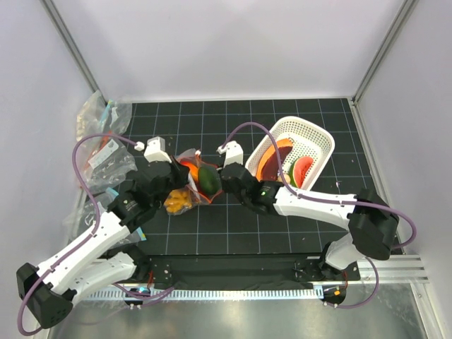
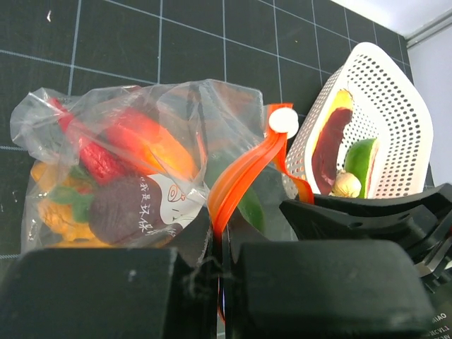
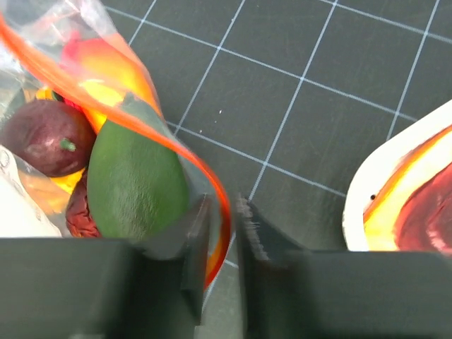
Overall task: Place the food in the zip-top bag and seal the zipper
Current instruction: Place the fake fruit in the zipper food storage bag, then zip the zipper food storage bag at the center of the board.
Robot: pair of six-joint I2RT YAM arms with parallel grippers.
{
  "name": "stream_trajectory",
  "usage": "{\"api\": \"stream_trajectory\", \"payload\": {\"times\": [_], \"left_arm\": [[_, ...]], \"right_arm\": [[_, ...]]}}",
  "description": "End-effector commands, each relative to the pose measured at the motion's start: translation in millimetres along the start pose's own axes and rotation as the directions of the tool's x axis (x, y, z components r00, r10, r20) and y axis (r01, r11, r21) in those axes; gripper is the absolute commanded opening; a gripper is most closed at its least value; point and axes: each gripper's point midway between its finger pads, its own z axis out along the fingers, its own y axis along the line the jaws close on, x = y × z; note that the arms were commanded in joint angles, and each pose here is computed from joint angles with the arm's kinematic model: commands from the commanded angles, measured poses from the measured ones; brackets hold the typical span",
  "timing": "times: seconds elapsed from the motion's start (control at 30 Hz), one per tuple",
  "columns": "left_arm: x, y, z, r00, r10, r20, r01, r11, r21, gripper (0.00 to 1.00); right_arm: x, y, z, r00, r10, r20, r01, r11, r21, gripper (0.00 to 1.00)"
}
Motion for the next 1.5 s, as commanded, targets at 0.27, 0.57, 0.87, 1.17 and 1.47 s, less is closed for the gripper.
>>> {"api": "stream_trajectory", "payload": {"times": [0.27, 0.57, 0.87, 1.17, 1.47], "left_arm": [[6.1, -59.6, 4.8, 0.996, 0.007, -0.088, 0.014, 0.969, 0.246, 0.02], [40.0, -95.1, 9.6, 0.968, 0.128, -0.216, -0.047, 0.937, 0.347, 0.02], [-4.3, -50.4, -10.8, 1.000, 0.006, 0.009, -0.008, 0.979, 0.205, 0.10], [0.0, -62.0, -12.7, 0.998, 0.041, -0.043, -0.029, 0.970, 0.243, 0.09], [23.4, -94.0, -10.1, 0.982, 0.114, -0.150, -0.048, 0.921, 0.387, 0.11]], "right_arm": [[-68.0, 10.7, -48.4, 0.972, 0.099, 0.214, -0.061, 0.982, -0.177, 0.01], [-87.4, 26.7, -82.4, 0.939, 0.147, 0.311, -0.027, 0.933, -0.359, 0.01], [-114.4, -33.1, -121.0, 0.877, 0.205, 0.434, -0.125, 0.970, -0.207, 0.01], [-100.3, -10.7, -96.5, 0.921, 0.150, 0.361, -0.071, 0.972, -0.223, 0.01], [-85.1, 26.2, -86.5, 0.946, 0.111, 0.304, 0.007, 0.932, -0.363, 0.01]]}}
